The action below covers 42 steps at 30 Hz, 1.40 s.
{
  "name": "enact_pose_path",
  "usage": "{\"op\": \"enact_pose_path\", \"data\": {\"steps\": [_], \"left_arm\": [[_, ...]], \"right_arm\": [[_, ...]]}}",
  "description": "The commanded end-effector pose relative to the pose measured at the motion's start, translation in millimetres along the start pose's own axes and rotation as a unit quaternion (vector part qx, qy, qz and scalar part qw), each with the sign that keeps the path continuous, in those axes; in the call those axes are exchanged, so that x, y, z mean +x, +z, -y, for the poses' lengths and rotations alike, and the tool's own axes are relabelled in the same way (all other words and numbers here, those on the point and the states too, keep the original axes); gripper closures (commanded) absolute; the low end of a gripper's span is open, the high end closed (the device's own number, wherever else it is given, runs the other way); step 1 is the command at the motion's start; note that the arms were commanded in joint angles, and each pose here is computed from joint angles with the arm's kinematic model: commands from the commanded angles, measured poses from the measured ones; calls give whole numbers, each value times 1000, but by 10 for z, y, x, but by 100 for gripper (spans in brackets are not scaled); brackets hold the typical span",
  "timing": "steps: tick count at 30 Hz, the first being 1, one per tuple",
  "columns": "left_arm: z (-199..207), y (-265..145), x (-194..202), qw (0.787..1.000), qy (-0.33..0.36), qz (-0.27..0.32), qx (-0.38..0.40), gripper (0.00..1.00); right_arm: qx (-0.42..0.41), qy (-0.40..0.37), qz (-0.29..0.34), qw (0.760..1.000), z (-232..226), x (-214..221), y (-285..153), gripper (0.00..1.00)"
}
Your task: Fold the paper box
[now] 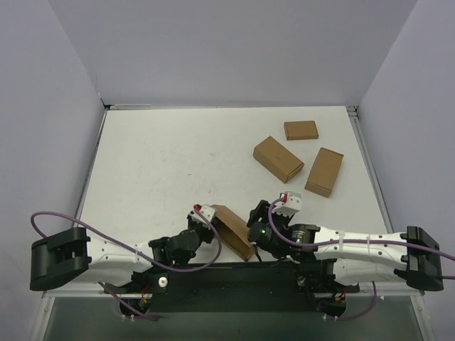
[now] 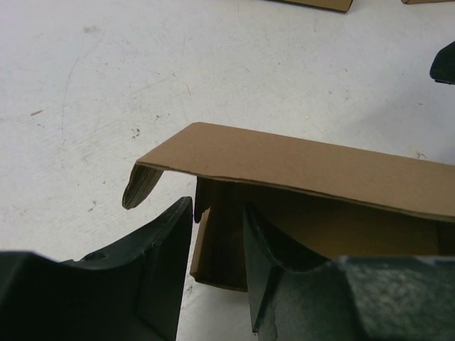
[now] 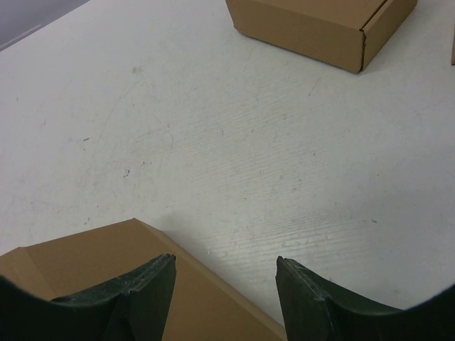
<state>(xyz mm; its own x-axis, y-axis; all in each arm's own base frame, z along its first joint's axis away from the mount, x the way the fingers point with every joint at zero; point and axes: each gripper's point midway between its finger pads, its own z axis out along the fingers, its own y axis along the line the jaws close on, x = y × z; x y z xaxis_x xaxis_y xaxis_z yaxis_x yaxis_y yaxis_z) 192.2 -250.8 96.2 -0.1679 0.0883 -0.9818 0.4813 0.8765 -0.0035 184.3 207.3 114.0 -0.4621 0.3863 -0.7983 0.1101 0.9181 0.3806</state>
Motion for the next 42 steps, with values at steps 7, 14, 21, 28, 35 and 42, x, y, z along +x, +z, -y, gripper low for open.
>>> {"op": "enact_pose_path", "data": {"steps": [7,14,21,28,35,42], "left_arm": [[-46,-319,18,997,-54,-47,39,45],[-66,-535,-182,992,-82,-63,70,42],[-192,-770,-979,985,-152,-32,75,42],[16,-618,-1717,984,-136,-12,113,42],[396,-89,-1606,963,-175,-63,195,48],[512,-83,-629,943,-207,-164,205,56]], "right_arm": [[10,-11,31,999,69,-106,-33,41],[9,-25,36,999,50,-141,-54,41],[-7,-40,40,998,-30,-174,-125,47],[-32,-52,40,997,-150,-163,-237,55],[-35,-72,47,996,-267,-157,-321,56],[-45,-105,15,993,-346,81,-413,57]]}}
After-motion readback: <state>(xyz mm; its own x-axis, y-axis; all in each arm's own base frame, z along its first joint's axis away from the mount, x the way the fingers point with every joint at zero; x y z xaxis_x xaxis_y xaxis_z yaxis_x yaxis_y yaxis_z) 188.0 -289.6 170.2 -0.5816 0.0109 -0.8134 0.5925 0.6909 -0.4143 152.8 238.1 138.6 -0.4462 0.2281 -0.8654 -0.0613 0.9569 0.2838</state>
